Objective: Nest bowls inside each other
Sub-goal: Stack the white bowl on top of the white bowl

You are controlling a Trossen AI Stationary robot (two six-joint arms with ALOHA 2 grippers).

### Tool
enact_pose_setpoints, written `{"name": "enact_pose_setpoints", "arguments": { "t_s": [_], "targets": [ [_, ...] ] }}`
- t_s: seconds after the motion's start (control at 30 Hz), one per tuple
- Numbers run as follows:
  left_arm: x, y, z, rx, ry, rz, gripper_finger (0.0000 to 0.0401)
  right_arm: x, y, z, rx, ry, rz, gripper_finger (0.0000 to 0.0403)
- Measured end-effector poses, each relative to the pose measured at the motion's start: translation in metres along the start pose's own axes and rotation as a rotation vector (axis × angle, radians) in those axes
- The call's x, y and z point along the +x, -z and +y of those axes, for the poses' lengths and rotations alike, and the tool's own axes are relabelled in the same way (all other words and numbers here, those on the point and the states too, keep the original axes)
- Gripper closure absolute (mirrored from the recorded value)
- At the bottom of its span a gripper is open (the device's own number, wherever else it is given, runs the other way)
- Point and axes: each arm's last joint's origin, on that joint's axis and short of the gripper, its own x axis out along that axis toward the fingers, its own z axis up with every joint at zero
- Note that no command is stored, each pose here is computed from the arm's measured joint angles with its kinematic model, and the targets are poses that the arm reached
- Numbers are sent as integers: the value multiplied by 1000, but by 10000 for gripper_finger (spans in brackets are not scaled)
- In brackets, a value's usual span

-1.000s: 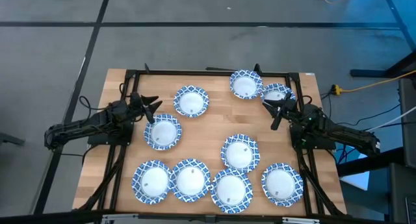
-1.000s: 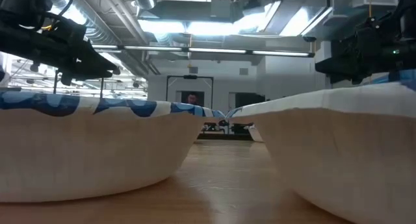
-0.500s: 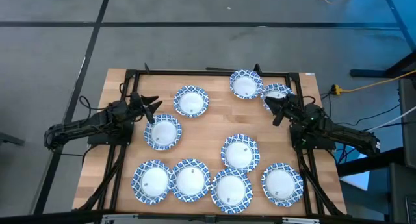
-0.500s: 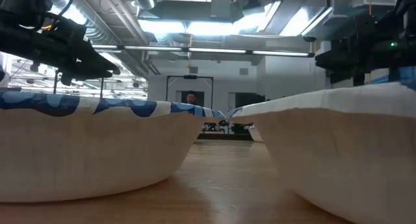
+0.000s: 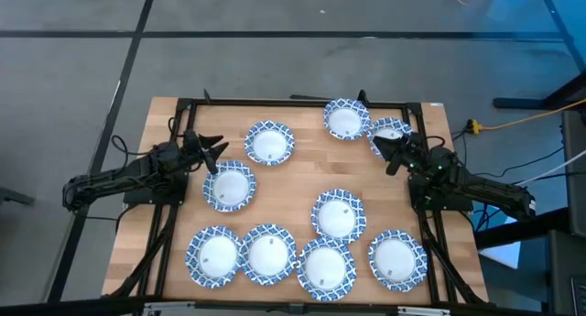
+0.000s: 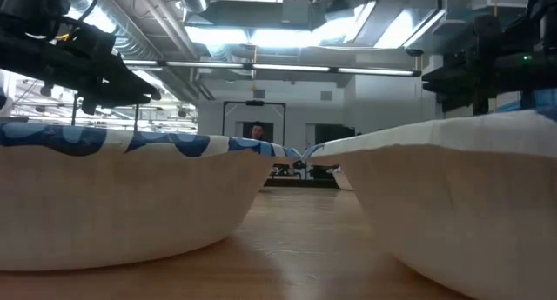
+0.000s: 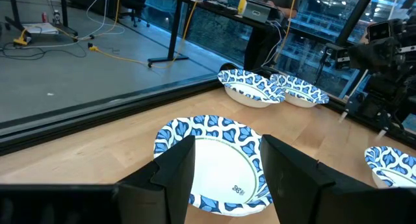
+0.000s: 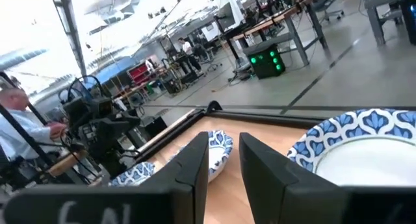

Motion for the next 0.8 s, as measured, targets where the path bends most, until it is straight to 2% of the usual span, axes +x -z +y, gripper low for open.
{"name": "enact_pose_setpoints", "arguments": {
  "t_s": [0.2,0.3,0.63,0.8],
  "targets": [
    [0,0,0,0,0,0,232,0,-6,5,164,-86,-38,315],
    [0,0,0,0,0,0,232,0,-6,5,171,-87,-40,315],
    [0,0,0,0,0,0,232,0,-6,5,104,-82,-38,315],
    [0,0,0,0,0,0,232,-1,-4,6,-50,-115,43,315]
  ]
}}
